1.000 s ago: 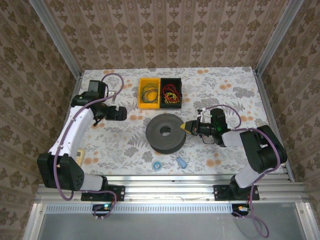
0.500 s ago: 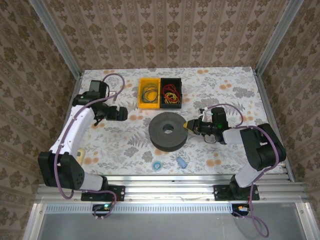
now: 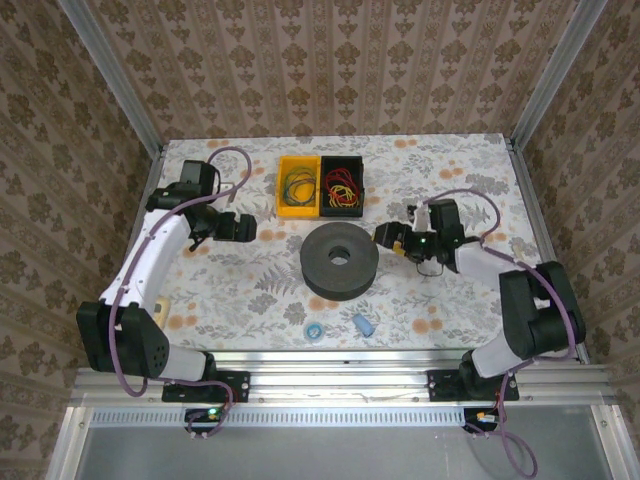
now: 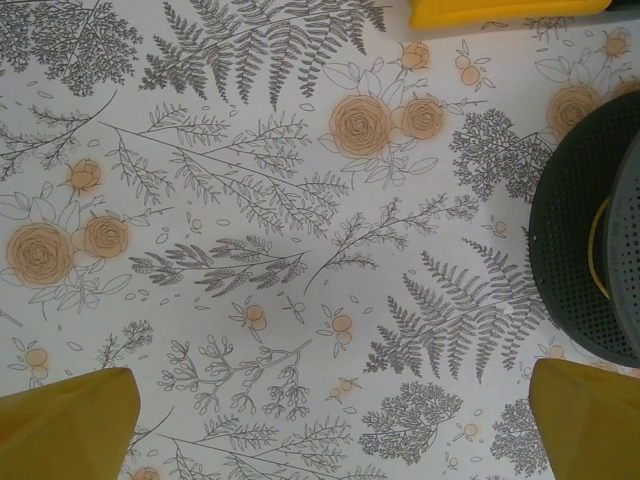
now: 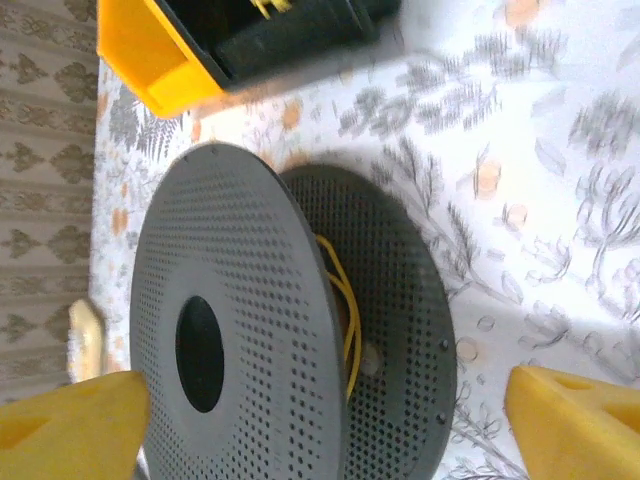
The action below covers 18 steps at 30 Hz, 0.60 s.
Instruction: Wrap the cables
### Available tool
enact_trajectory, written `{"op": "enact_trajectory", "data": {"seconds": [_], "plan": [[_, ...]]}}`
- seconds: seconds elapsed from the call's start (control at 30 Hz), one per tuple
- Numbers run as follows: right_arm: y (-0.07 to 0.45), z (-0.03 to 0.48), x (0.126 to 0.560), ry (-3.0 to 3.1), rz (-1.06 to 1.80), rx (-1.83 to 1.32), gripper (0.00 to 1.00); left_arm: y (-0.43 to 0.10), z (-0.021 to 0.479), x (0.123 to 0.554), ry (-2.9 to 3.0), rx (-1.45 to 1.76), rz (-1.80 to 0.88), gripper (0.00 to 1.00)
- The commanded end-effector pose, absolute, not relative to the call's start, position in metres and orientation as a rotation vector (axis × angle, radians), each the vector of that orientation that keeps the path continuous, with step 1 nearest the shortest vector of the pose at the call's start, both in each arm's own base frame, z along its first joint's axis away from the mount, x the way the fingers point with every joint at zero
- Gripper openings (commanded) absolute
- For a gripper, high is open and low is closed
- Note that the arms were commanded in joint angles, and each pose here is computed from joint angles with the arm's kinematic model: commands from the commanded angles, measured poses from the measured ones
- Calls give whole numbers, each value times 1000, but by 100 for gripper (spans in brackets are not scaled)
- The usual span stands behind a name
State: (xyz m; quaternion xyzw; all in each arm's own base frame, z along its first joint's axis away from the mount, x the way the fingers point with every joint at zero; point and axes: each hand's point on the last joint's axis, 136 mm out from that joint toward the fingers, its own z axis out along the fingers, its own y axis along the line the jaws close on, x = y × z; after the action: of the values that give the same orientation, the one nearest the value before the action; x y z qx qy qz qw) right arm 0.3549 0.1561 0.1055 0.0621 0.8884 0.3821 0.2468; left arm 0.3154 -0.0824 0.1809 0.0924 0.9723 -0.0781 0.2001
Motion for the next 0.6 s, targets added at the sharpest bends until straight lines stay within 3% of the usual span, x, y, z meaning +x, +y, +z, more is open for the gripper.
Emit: {"op": "enact_trajectory", "data": {"seconds": [0.0,0.3,0.47,0.57], "plan": [[138,141,362,2417,814,34,100,-86,189,320,2685,300,-223,100],[180,204,421,2315,540,-370,99,-87,186,321,2696,308,-203,100],[218,202,454,2292,474,-566,90,-83,187,318,2715,309,-160,100],[234,184,469,2317,441,-656,78,-79,188,317,2720,308,-119,100]]}}
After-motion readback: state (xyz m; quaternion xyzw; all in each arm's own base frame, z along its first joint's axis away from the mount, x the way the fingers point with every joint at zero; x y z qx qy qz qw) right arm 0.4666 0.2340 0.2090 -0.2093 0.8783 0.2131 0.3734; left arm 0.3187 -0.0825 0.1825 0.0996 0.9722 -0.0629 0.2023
